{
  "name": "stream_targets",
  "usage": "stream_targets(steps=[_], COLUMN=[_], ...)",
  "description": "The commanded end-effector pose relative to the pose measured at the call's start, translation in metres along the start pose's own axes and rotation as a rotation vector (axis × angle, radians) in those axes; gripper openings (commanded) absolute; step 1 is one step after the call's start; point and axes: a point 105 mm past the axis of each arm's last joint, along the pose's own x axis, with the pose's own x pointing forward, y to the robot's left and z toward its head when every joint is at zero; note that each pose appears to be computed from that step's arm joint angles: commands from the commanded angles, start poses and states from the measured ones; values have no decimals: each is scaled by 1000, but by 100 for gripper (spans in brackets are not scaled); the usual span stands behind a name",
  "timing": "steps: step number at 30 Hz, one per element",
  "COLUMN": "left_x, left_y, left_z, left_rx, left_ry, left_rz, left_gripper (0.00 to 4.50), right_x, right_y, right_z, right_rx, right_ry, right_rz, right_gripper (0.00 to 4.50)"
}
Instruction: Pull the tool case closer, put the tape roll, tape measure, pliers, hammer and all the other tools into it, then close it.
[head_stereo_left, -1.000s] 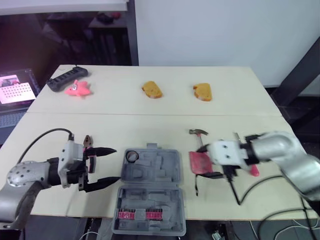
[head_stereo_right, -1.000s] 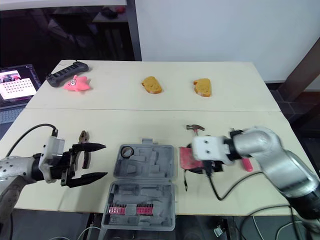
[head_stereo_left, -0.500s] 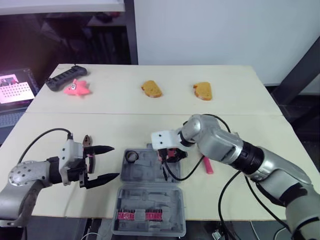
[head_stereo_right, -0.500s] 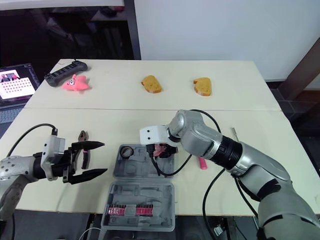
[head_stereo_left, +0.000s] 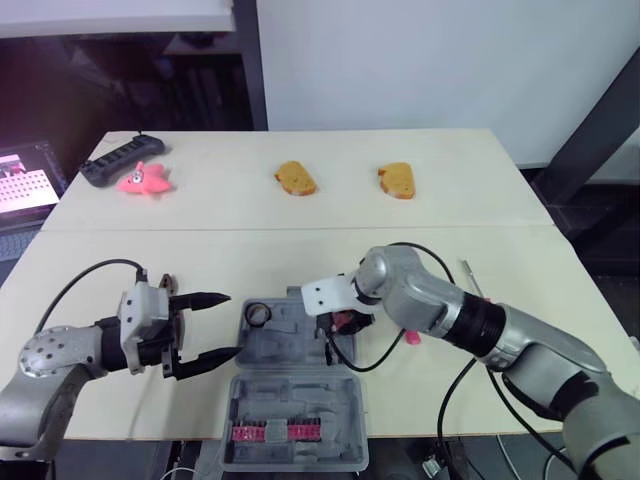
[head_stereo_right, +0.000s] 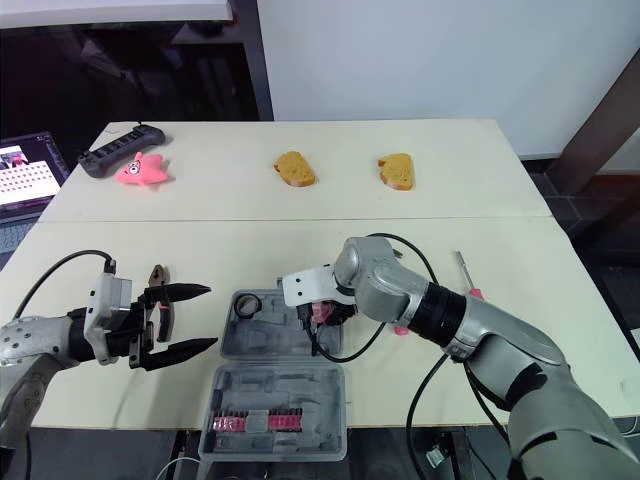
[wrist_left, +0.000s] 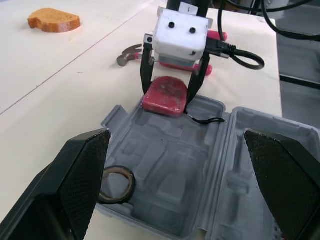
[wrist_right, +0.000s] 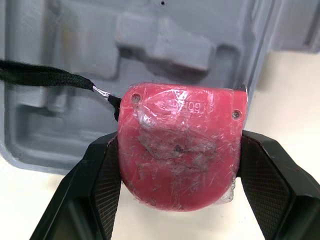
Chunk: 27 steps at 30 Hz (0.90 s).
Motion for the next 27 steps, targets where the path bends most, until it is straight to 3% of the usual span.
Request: stream_targets(steps=[1, 12, 14, 16, 27], left_x=[-1, -1, -1, -1, -1], left_y=[0, 0, 0, 0, 0], left_z=[9, 9, 9, 9, 9], left_rx=[45, 41, 41, 41, 41], left_ry=[-19, -11, -10, -8, -2], left_rz=[3, -1, -3, -7, -15], left_gripper=[450, 450, 450, 450, 450], right_x=[0, 3, 2, -1, -37], right_y=[-4, -4, -5, -7, -9], right_z=[4, 10, 10, 10, 22], right_rx=[0, 43, 49, 53, 102], right_ry=[-16, -46, -53, -57, -187], right_rz=[-25, -49, -59, -65, -73], right_gripper=[286, 286, 397, 442, 442])
